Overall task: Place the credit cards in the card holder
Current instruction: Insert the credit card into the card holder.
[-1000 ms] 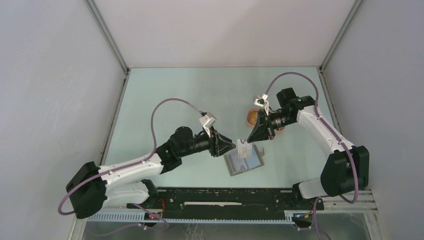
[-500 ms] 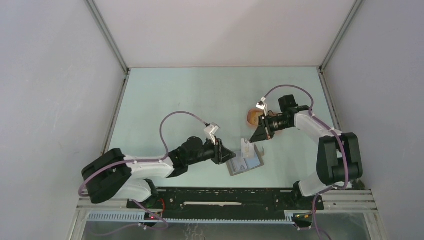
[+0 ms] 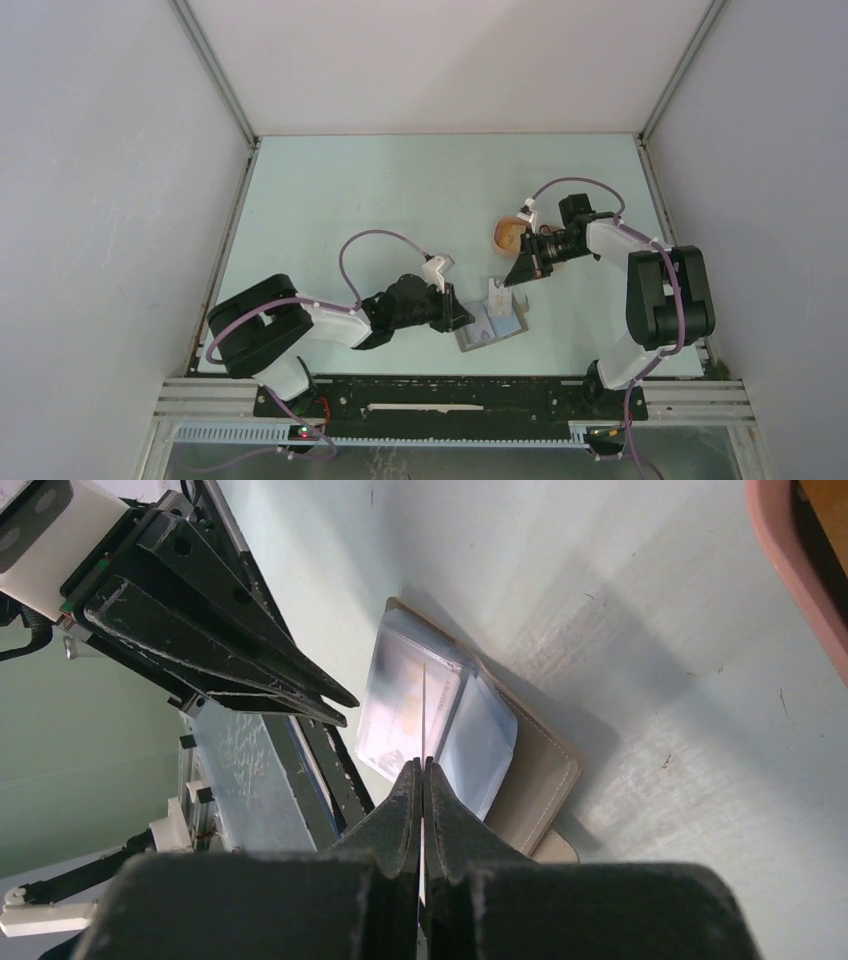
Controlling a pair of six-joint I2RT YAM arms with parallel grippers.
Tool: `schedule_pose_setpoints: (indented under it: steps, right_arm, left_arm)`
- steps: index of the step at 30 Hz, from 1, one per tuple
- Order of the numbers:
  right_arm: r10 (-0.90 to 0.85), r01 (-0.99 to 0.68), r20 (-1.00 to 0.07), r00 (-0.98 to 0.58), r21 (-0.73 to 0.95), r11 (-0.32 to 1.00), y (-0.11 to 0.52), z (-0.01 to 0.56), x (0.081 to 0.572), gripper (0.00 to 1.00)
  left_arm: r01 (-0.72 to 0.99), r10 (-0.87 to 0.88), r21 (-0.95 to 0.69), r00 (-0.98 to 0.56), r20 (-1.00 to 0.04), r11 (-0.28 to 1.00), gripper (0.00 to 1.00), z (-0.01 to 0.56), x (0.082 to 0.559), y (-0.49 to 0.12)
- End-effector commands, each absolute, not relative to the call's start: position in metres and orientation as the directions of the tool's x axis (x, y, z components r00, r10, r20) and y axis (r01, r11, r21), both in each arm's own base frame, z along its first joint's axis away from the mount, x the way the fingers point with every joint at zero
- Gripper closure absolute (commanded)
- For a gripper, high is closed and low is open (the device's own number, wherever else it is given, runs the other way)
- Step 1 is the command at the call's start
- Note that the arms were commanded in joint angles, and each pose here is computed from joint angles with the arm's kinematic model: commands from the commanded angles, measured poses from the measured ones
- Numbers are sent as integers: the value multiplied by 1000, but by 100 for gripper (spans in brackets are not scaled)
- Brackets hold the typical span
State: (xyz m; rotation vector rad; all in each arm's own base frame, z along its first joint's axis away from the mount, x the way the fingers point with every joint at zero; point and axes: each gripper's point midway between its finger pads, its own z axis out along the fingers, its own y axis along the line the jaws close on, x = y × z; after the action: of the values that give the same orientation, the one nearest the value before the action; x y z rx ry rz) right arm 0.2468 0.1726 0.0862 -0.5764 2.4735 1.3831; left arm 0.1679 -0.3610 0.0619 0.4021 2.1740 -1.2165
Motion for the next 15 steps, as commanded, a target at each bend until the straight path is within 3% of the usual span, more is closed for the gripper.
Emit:
schedule_pose_setpoints:
  steps: [1,15]
  right_arm:
    - [-212,-432,-376,-902,768,474,175,83,248,100]
    - [-249,-390,-303,-920,781,489,181,66,241,100]
  left_arm:
    - [518,-43,-664,-771,-636,540,84,66,172,-368]
    - [476,-15,-641,-796,-605,602,86,44,169,-355]
